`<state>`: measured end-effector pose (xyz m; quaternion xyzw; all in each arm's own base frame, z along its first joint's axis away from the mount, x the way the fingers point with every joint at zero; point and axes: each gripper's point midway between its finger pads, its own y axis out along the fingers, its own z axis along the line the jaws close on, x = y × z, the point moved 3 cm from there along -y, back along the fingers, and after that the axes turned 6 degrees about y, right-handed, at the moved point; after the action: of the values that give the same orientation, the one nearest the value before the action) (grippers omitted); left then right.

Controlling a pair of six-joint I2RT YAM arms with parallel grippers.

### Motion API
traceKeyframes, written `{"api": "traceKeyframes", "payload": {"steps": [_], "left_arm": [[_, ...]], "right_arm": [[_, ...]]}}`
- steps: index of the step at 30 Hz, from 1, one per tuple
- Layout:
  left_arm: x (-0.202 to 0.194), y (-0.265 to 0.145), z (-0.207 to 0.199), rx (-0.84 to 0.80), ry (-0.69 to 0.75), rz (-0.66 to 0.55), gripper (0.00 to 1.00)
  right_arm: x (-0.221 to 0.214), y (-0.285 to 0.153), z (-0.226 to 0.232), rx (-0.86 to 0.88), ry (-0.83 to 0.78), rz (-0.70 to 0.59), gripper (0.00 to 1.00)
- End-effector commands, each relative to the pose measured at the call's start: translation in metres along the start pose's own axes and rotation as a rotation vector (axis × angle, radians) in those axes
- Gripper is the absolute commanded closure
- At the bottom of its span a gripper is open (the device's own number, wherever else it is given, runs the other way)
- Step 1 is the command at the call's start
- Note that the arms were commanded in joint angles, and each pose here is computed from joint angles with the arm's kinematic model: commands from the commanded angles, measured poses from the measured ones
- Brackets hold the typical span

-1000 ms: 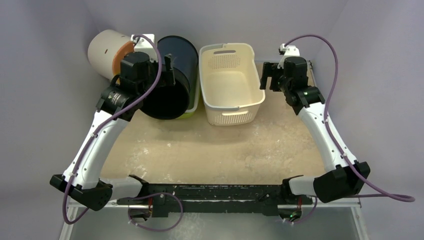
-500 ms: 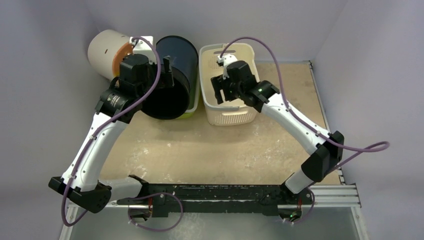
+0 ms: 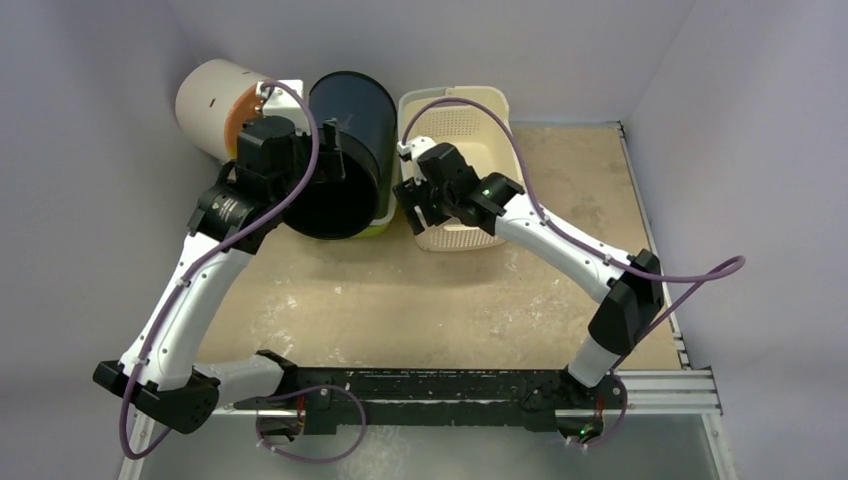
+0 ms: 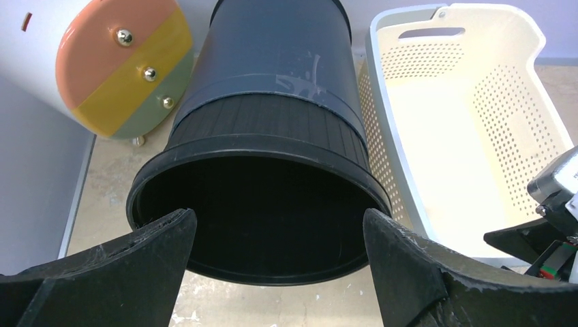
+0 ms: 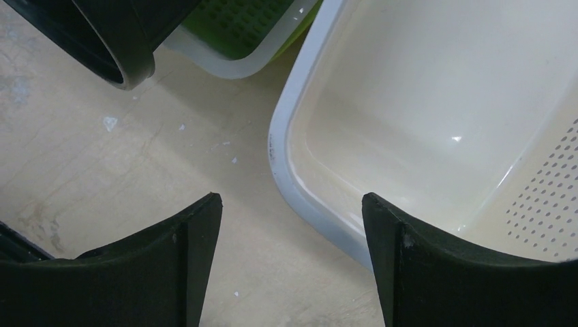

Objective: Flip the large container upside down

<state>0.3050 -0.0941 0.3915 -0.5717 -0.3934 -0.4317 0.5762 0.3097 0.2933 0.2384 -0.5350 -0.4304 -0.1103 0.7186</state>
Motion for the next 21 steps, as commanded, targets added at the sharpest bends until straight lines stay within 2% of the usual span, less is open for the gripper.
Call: {"api": "traceKeyframes", "payload": {"steps": [1,7,9,13,15,21], "left_arm": [[0.008,-0.007,0.006,0.021,-0.04,-0.047,0.07],[0.006,-0.007,0.009,0.034,-0.033,-0.044,0.07],[0.008,-0.008,0.009,0.03,-0.035,-0.05,0.07],[0.012,-0.01,0.008,0.022,-0.037,-0.059,0.07],[0.011,-0.009,0.008,0.021,-0.032,-0.056,0.07],[0.008,-0.009,0.009,0.024,-0.019,-0.041,0.07]], "right_arm": [[0.006,-0.002,0.006,0.023,-0.021,-0.01,0.21],[-0.013,0.023,0.006,0.005,-0.028,0.04,0.22],[-0.019,0.031,0.004,-0.008,-0.031,0.06,0.26],[-0.022,0.04,0.001,-0.039,-0.018,0.062,0.28],[-0.022,0.041,0.002,-0.039,-0.011,0.059,0.35],[-0.019,0.045,0.001,-0.052,-0.013,0.059,0.71]]}}
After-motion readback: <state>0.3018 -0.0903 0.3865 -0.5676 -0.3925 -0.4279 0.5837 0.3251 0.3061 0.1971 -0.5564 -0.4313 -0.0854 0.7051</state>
